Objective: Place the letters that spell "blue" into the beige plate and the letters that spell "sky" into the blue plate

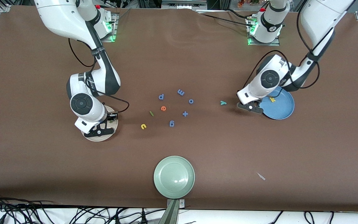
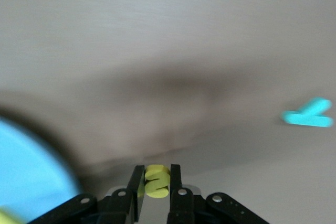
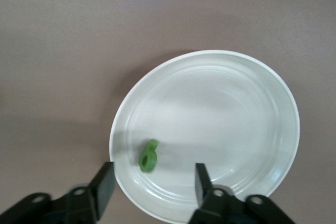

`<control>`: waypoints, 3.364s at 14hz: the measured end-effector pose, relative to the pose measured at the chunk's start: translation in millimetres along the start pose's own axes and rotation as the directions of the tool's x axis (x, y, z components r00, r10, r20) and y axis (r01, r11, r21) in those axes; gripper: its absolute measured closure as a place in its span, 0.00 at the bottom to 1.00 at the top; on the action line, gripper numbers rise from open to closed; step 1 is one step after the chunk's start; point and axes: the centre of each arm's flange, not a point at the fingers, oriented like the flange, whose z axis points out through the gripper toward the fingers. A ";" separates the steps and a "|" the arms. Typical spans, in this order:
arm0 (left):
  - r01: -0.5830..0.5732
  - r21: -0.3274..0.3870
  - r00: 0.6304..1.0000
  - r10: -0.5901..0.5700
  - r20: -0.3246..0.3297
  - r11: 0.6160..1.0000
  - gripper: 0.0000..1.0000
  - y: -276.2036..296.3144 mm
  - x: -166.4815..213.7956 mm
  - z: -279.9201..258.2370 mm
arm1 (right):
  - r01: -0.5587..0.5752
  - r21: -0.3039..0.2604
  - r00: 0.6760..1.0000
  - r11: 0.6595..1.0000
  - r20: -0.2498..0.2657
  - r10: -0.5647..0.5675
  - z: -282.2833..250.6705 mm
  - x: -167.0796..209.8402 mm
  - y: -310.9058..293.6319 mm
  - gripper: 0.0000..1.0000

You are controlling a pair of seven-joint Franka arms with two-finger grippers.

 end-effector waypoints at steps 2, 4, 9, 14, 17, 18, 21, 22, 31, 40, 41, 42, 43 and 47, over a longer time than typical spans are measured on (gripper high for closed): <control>0.004 0.014 1.000 -0.004 -0.005 1.000 0.77 -40.7 -0.9 -13.1 | -0.017 0.019 1.000 1.000 -0.008 0.017 -6.5 -0.4 -3.3 0.28; 0.007 0.011 1.000 -0.007 0.005 1.000 0.77 -75.2 -4.7 -26.1 | -0.058 0.085 0.998 0.995 -0.015 0.060 -14.0 0.1 -18.5 0.28; -0.030 -0.009 0.999 0.031 0.042 1.000 0.77 -136.4 -20.0 -38.2 | -0.129 0.145 0.989 0.981 -0.049 0.137 -15.5 7.1 -97.2 0.26; -0.023 -0.049 0.997 0.026 0.070 0.999 0.76 -156.8 -31.9 -19.9 | -0.113 0.146 0.982 0.983 -0.136 0.133 21.6 2.8 -165.3 0.21; -0.028 -0.070 0.996 0.033 0.082 0.997 0.58 -153.3 -31.7 -10.9 | -0.099 0.140 0.981 0.985 -0.153 0.120 24.4 6.4 -159.3 0.21; -0.028 -0.071 0.996 0.034 0.082 0.997 0.58 -153.0 -31.4 -10.6 | -0.079 0.140 0.980 0.987 -0.169 0.102 25.3 7.8 -157.6 0.21; 0.032 -0.068 0.997 -0.026 0.076 0.997 0.53 -143.6 -26.4 -15.6 | -0.052 0.139 0.975 0.989 -0.207 0.080 35.1 9.1 -154.7 0.21; 0.072 -0.061 0.995 -0.068 0.072 0.995 0.52 -128.4 -21.1 -19.1 | -0.048 0.138 0.974 0.989 -0.212 0.077 37.0 9.6 -155.0 0.21; 0.383 -0.028 0.924 -0.383 0.006 0.923 0.33 28.0 11.3 -42.8 | -0.016 0.127 0.968 0.992 -0.247 0.047 60.8 0.0 -153.6 0.30; 0.782 -0.103 0.622 -0.781 0.060 0.615 0.05 87.4 27.2 -30.5 | 0.004 0.124 0.966 0.992 -0.259 0.029 53.2 1.3 -150.5 0.70; 0.812 -0.105 0.582 -0.810 0.069 0.574 0.05 88.9 30.6 -30.8 | 0.004 0.123 0.966 0.992 -0.257 0.028 50.2 1.9 -147.5 0.74; 0.838 -0.108 0.544 -0.835 0.080 0.535 0.05 89.6 34.2 -30.8 | 0.005 0.117 0.969 0.993 -0.247 0.024 50.0 2.9 -141.9 0.74; 0.864 -0.108 0.501 -0.861 0.093 0.491 0.06 90.0 37.3 -29.9 | 0.013 0.109 0.973 0.994 -0.229 0.012 48.7 5.1 -133.4 0.74; 0.942 -0.088 0.331 -0.939 0.095 0.324 0.10 97.4 43.3 -17.5 | 0.067 0.100 0.985 0.993 -0.162 -0.050 15.8 22.3 -66.7 0.74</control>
